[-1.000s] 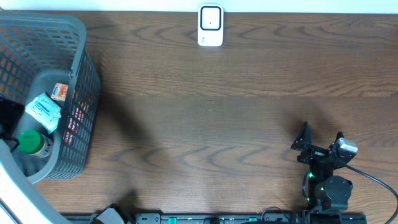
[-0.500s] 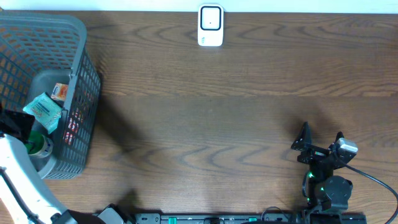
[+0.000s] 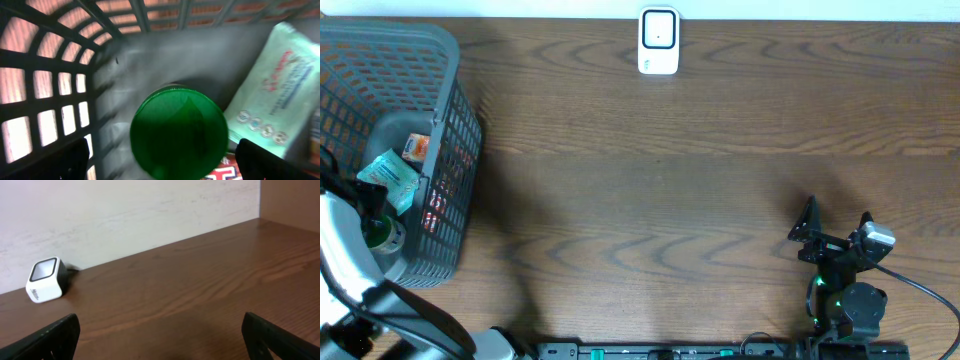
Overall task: Scan the item barcode
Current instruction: 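Reach the left gripper into the basket and grasp the green-capped bottle, then lift the bottle out and carry it toward the white scanner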
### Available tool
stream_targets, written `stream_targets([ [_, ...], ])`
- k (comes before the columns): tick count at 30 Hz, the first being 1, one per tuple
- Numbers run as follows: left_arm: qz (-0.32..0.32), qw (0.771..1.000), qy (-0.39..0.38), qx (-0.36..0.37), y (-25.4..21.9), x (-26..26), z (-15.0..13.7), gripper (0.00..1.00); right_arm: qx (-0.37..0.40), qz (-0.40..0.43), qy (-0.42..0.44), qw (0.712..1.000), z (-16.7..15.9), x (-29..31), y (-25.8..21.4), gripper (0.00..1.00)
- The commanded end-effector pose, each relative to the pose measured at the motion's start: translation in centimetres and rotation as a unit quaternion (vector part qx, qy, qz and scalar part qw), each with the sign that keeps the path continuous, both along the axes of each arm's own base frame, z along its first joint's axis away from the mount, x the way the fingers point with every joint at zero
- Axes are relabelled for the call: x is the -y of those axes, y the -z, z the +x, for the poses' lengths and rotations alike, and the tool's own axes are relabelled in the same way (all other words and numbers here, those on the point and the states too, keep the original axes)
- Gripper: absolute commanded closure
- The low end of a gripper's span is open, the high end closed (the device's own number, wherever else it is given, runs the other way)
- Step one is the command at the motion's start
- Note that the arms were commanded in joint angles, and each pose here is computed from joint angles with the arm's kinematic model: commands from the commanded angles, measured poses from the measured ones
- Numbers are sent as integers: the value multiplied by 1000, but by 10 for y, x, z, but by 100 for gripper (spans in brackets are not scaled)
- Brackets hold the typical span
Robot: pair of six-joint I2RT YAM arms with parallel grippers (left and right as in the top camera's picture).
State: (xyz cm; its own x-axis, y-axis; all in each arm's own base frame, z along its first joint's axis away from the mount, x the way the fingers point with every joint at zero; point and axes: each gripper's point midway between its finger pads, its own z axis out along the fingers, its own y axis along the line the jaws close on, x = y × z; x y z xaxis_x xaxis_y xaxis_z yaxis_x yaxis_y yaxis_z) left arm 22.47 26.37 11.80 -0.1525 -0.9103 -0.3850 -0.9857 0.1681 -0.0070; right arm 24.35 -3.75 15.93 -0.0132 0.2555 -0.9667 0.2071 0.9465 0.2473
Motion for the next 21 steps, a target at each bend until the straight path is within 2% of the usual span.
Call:
stream_targets([
  [1, -10, 1000, -7, -19, 18, -4, -2, 7, 2, 6, 3, 1000, -1, 1, 0, 1],
  [17, -50, 997, -6, -61, 70, -7, 2, 7, 2, 6, 3, 1000, -1, 1, 0, 1],
  [19, -54, 996, -6, -66, 74, -7, 2, 8, 2, 6, 3, 1000, -1, 1, 0, 1],
  [21, -56, 996, -6, -68, 76, -7, 2, 14, 2, 6, 3, 1000, -1, 1, 0, 1],
])
